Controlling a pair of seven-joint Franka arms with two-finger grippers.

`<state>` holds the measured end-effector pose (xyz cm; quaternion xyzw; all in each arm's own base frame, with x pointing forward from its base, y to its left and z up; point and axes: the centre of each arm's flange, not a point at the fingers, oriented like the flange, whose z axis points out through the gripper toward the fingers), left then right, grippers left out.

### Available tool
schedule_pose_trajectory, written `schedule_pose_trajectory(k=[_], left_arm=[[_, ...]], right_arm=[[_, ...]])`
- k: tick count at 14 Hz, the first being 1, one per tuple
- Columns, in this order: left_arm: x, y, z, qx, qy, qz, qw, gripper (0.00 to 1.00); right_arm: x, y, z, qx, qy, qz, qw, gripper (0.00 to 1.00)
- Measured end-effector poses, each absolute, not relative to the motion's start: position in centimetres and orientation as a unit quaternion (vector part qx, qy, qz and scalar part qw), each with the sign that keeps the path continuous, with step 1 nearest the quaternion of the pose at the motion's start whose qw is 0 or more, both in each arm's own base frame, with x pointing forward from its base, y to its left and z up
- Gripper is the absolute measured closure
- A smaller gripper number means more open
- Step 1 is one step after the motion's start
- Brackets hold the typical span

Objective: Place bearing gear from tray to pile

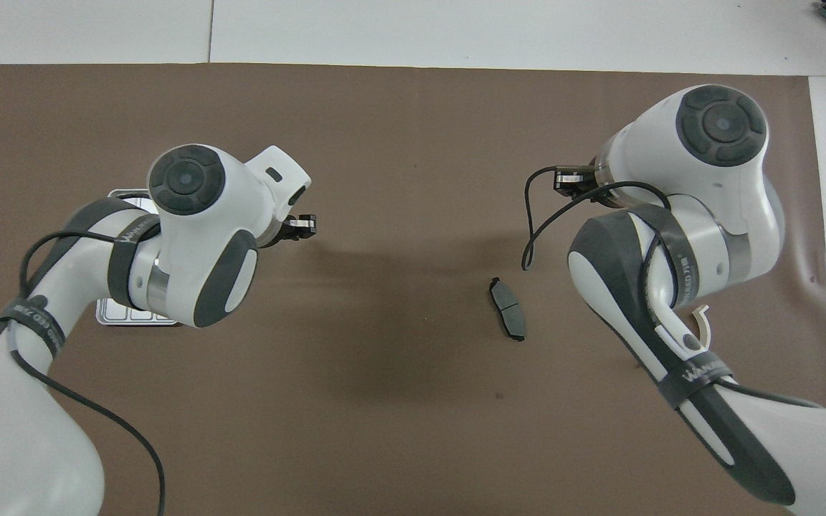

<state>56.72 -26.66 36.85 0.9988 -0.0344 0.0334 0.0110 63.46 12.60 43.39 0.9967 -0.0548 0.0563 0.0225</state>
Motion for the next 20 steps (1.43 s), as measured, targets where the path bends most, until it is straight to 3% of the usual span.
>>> schedule_pose_trajectory(k=[4,10,11,16,18,20], left_arm=[[52.8,-34.5,36.0,0.994,-0.088,0.057,0.028,0.65],[50.3,-40.0,32.8,0.990,-0.107,0.083,0.051,0.65],[50.2,-40.2,32.8,0.989,-0.108,0.083,0.051,0.60],[50.4,-39.8,33.7,0.990,-0.104,0.081,0.047,0.04],[52.2,-36.7,35.9,0.994,-0.077,0.074,0.036,0.00],[55.0,-30.0,38.9,0.998,-0.029,0.056,0.019,0.00]], right_arm=[[64.5,4.1,40.6,0.997,-0.041,0.062,-0.016,0.77],[67.7,3.9,34.6,0.991,-0.071,0.099,-0.050,0.77],[68.3,3.9,33.9,0.991,-0.073,0.105,-0.050,0.77],[69.0,3.8,30.1,0.990,-0.075,0.107,-0.045,0.77],[68.9,3.7,29.7,0.990,-0.076,0.111,-0.045,0.76],[68.9,3.7,29.7,0.990,-0.076,0.113,-0.045,0.57]])
